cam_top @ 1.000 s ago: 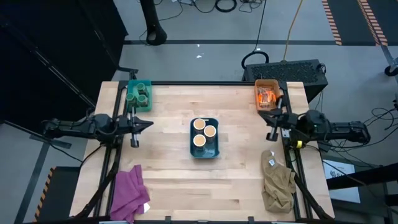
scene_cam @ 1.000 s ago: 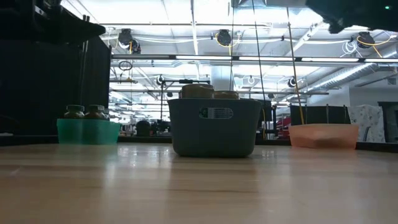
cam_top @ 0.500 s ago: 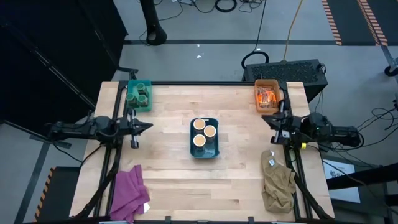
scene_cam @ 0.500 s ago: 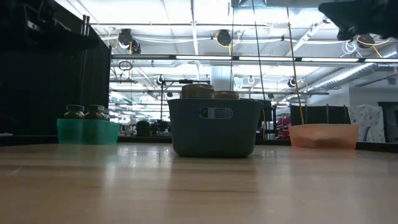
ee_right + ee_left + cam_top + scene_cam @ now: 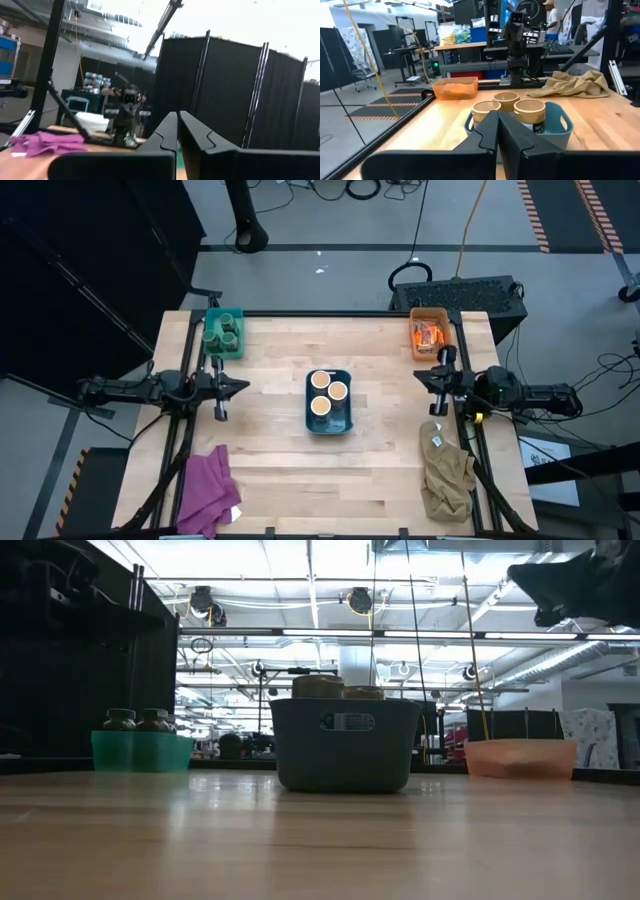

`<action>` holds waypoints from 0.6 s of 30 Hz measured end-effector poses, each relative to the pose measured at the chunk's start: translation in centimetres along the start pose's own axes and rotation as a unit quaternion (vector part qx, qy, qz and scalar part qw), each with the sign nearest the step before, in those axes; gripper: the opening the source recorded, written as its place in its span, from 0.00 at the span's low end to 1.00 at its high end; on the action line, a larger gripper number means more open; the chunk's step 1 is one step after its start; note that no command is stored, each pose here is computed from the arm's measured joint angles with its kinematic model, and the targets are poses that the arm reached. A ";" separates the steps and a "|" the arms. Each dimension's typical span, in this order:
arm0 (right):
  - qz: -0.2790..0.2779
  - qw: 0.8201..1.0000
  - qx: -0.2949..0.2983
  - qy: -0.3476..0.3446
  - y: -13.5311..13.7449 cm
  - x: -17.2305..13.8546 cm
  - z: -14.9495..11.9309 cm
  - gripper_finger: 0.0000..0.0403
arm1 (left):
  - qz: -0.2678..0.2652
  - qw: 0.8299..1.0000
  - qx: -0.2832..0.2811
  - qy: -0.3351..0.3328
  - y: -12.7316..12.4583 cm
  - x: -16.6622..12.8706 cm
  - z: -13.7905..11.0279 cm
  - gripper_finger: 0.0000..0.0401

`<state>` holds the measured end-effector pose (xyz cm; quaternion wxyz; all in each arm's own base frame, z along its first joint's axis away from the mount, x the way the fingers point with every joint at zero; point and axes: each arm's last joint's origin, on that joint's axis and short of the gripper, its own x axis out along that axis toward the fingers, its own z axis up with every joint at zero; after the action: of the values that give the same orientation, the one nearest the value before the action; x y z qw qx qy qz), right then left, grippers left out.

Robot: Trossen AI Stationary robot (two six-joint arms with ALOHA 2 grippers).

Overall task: Sort spices by type
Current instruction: Return to Home Position

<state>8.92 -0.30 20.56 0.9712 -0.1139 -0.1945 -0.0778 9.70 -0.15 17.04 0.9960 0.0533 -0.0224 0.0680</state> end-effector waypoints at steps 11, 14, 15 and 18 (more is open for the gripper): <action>0.014 0.998 0.025 0.055 0.3 -0.1 -1.1 0.00 | 0.000 1.000 0.025 0.001 0.0 0.0 0.0 0.09; 0.014 0.998 0.024 0.058 0.3 -0.1 -1.1 0.00 | 0.000 1.000 0.025 0.002 0.0 0.0 -0.1 0.09; 0.014 0.998 0.024 0.059 0.3 -0.1 -1.1 0.00 | 0.000 1.000 0.025 0.002 0.0 0.0 -0.1 0.09; 0.015 0.998 0.024 0.061 0.3 -0.1 -1.2 0.00 | 0.000 1.000 0.025 0.002 0.0 0.0 -0.1 0.09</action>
<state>9.35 -0.29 19.40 0.9847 -0.0886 -0.1350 -0.0653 9.71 -0.15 16.98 0.9944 0.0785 -0.0185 0.0684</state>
